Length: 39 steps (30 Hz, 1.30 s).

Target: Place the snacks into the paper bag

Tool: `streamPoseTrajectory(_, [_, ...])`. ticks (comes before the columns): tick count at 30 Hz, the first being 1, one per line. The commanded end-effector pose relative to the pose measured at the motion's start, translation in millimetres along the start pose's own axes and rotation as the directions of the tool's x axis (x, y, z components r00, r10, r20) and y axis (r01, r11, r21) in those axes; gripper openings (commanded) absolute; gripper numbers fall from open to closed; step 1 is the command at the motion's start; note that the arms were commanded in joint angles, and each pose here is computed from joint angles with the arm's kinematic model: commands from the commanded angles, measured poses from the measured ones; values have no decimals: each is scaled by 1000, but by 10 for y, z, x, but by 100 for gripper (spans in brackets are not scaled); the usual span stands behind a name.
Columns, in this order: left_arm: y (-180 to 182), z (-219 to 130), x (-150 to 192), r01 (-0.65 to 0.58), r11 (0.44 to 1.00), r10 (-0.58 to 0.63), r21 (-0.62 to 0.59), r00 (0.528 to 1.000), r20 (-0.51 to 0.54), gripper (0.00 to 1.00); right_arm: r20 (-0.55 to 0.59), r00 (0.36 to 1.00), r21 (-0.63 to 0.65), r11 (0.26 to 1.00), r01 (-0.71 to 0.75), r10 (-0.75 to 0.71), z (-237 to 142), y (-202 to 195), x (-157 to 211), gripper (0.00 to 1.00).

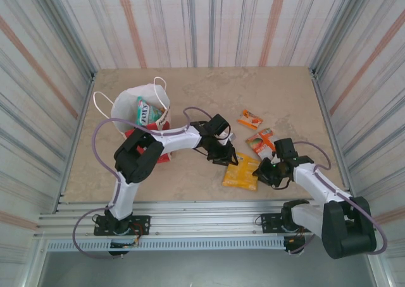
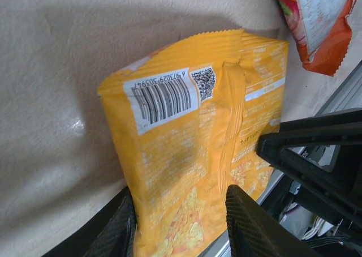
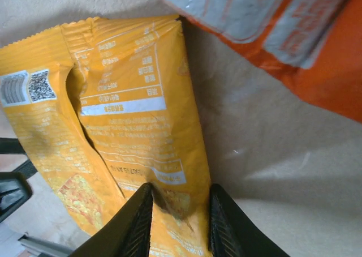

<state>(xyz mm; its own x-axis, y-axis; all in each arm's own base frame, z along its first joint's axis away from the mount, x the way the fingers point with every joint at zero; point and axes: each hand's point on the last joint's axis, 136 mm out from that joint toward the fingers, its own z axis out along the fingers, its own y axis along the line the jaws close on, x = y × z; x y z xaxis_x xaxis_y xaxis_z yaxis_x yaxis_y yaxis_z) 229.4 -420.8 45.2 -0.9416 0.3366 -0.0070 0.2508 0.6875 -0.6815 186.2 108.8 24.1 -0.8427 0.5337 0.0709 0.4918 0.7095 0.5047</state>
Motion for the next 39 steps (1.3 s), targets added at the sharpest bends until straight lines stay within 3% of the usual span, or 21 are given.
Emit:
streamPoseTrajectory(1, [82,120,72,36,999,-35,20,998,-45,44,-26,999,-41,999,-21,20,74,54,45,30])
streamPoseTrajectory(9, [182,129,96,61,998,-61,-2,997,-45,44,-40,999,-70,997,-20,17,137,117,43,26])
streamPoseTrajectory(14, [125,76,70,35,999,-35,1,999,-30,32,-31,999,-106,994,-11,8,135,202,18,29])
streamPoseTrajectory(18, [-103,-240,4,-32,999,32,-10,999,33,21,4,1000,-105,994,27,-26,29,277,-36,38])
streamPoseTrajectory(21, [-255,-518,-38,-89,995,93,-49,992,89,15,57,996,-106,992,72,-66,-144,363,-96,50])
streamPoseTrajectory(24, [-439,-865,-88,-150,984,163,-93,974,158,7,145,984,-138,983,120,-100,-393,513,-182,55])
streamPoseTrajectory(30, [-686,-1629,-130,-241,938,302,-250,921,245,5,290,946,-227,949,218,-148,-889,905,-311,57])
streamPoseTrajectory(39, [-920,-3050,-96,-246,802,483,-545,803,349,0,305,887,-203,886,416,-347,-1139,1582,-292,57])
